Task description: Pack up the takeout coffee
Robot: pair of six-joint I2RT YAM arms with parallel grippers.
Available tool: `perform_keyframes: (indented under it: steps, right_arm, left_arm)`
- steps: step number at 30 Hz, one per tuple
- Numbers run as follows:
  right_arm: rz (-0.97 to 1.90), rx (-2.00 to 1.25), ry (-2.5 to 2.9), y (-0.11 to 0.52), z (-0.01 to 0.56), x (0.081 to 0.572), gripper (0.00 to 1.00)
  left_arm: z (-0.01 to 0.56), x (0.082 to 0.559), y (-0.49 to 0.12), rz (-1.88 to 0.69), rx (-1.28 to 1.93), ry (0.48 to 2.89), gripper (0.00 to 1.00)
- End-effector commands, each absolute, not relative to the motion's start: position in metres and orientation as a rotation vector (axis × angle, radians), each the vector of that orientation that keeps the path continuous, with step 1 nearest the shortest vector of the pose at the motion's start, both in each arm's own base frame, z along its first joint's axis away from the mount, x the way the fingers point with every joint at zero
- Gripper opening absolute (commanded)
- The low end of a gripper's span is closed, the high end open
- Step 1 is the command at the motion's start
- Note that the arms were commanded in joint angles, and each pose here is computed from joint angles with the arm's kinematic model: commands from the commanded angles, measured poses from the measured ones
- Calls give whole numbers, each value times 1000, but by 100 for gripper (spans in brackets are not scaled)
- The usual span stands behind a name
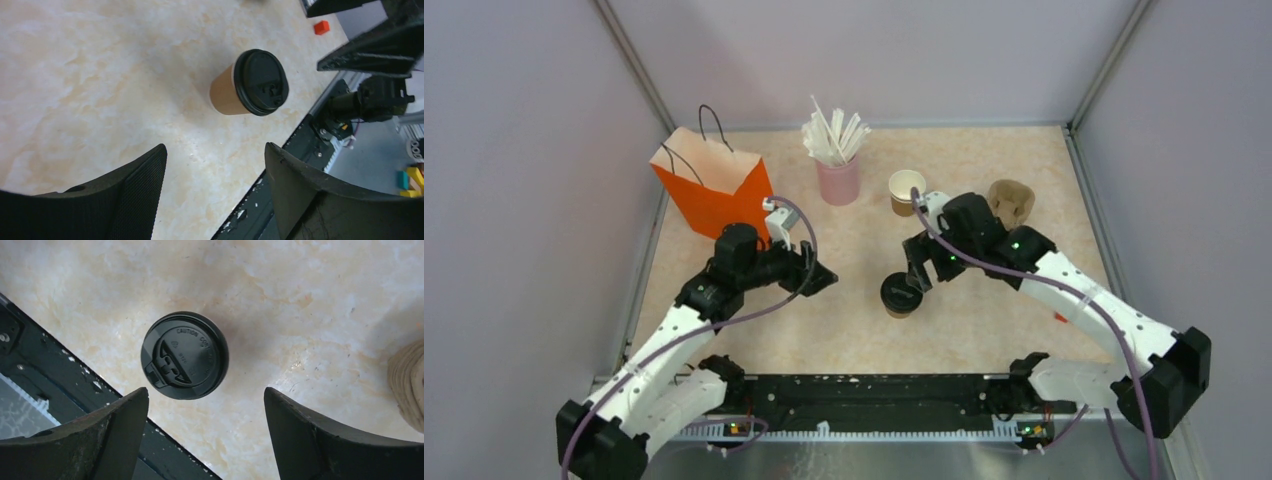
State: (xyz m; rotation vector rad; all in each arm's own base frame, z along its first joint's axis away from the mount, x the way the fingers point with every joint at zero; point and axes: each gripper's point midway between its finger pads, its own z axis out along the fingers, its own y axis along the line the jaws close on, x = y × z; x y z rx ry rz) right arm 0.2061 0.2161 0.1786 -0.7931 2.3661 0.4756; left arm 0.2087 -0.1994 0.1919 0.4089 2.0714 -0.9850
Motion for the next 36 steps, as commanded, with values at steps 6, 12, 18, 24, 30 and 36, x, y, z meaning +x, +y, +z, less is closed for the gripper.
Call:
perform_keyframes:
  steps: [6,12,18,24,30,36]
  right_arm:
    - [916,-562,2218,217,185,219,67]
    - [960,-581,2253,220,164,222,69]
    - [957,-552,2264,219,147,233,68]
    - [970,-551,2307,217,122,232,63]
    - [983,-531,2322,216,110,232,59]
    - [980,-481,2335,213,99,230,53]
  left_arm:
    - [200,215,-269,-1194,514,1978,76]
    - [186,224,-300,-1264,544,1974,74]
    - [155,232,-311,-1252,562,2057,73]
    - [143,234,-318,-1283,576,2062,72]
    - [139,235,-322,-1306,577,2054,73]
    - [124,237,-324,-1307,572,2085,67]
